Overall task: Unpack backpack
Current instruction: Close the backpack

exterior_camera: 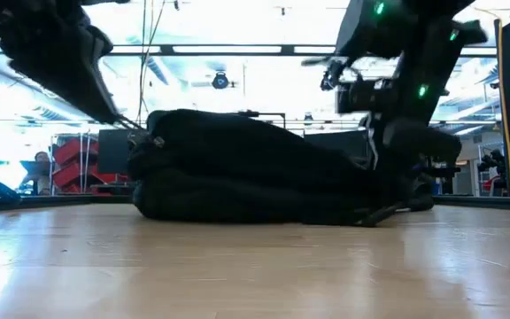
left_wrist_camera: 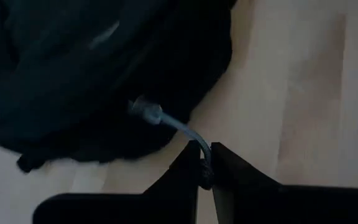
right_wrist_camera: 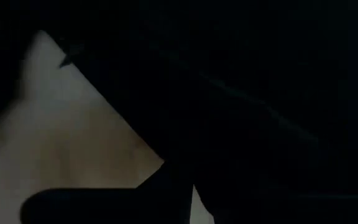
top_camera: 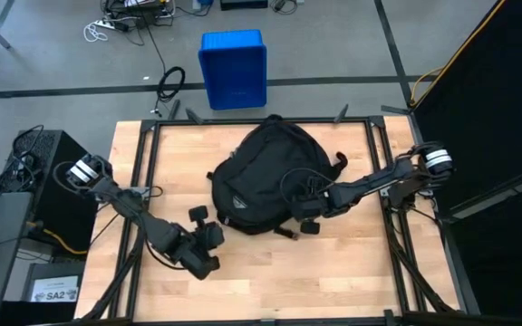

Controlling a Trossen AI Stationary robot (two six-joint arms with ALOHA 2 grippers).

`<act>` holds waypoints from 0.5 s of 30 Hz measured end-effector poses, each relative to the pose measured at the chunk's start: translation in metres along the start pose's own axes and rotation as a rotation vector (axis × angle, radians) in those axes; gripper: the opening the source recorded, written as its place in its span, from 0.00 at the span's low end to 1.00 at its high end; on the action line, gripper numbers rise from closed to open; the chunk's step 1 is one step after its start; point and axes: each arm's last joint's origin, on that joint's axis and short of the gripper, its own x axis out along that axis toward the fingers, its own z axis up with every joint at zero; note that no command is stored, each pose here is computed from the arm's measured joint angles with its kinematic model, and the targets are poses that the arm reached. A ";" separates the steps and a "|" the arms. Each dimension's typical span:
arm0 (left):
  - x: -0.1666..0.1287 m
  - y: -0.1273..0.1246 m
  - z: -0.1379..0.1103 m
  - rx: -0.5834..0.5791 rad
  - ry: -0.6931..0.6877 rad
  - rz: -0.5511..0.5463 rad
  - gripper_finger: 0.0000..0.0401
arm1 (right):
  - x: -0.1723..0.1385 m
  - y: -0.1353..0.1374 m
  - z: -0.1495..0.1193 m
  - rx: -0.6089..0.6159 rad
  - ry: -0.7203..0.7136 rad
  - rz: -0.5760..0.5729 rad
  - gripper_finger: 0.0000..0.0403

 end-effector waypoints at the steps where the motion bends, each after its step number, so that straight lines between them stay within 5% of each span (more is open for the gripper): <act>1: 0.000 -0.001 0.002 0.010 -0.010 -0.008 0.00 | -0.006 0.001 0.000 -0.002 -0.020 0.012 0.05; 7: 0.002 -0.004 0.013 0.042 -0.078 -0.054 0.00 | -0.052 0.002 0.004 0.014 -0.202 0.087 0.16; 15: 0.001 -0.001 0.038 0.097 -0.173 -0.075 0.00 | -0.111 0.018 0.029 0.058 -0.694 0.256 0.35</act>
